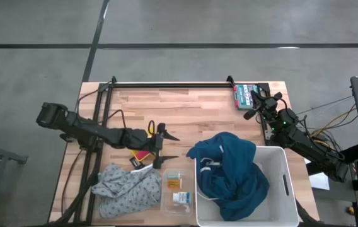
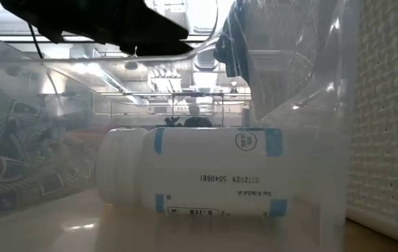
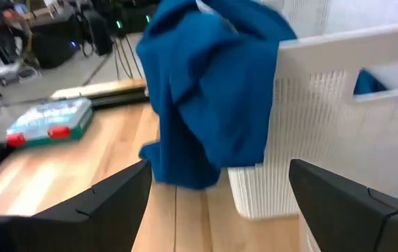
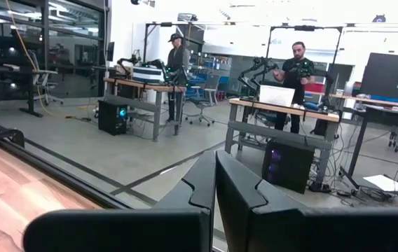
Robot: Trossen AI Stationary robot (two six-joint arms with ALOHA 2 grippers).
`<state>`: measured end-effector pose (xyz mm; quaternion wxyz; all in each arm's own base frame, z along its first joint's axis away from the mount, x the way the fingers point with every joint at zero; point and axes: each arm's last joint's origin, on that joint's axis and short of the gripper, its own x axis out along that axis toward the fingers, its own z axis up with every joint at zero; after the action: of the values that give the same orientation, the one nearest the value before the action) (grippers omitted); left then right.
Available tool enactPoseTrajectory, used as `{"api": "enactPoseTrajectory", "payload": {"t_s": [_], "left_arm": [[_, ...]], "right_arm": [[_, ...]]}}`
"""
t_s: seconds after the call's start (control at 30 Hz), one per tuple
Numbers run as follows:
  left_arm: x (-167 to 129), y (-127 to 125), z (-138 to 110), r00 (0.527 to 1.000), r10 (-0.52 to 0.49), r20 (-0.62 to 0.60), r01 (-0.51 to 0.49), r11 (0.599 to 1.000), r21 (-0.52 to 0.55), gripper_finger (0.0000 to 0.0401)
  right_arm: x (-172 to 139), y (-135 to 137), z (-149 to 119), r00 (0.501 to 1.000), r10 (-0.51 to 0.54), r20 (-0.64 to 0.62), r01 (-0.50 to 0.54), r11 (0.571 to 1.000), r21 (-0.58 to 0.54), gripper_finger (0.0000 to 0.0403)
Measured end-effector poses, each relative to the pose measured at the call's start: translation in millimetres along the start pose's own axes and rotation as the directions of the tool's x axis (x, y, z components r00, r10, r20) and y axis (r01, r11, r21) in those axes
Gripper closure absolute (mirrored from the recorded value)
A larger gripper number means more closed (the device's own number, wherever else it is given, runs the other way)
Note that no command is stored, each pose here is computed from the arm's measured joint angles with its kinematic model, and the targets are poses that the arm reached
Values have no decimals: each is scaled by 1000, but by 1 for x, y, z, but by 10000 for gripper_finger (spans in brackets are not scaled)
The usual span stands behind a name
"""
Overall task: Pick & Place Medicine items
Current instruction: Put the blue patient gown into the white laundry bin
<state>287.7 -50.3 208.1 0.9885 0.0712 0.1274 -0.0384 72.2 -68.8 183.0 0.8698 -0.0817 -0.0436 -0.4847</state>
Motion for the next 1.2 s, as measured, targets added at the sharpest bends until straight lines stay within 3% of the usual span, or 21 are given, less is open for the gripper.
{"api": "enactPoseTrajectory", "payload": {"t_s": [0.1,0.43,0.67,1.2], "left_arm": [[6,-2,4,999,21,44,-20,1000,-5,60],[36,-8,0,1000,13,9,-13,1000,-25,60],[38,-18,7,999,-23,29,23,1000,-10,60],[42,-14,17,998,-7,65,3,998,67,60]], "right_arm": [[0,0,0,1000,-1,0,1,1000,0,394],[0,0,0,1000,0,0,0,1000,0,394],[0,0,0,1000,0,0,0,1000,0,394],[0,0,0,1000,0,0,0,1000,0,394]]}}
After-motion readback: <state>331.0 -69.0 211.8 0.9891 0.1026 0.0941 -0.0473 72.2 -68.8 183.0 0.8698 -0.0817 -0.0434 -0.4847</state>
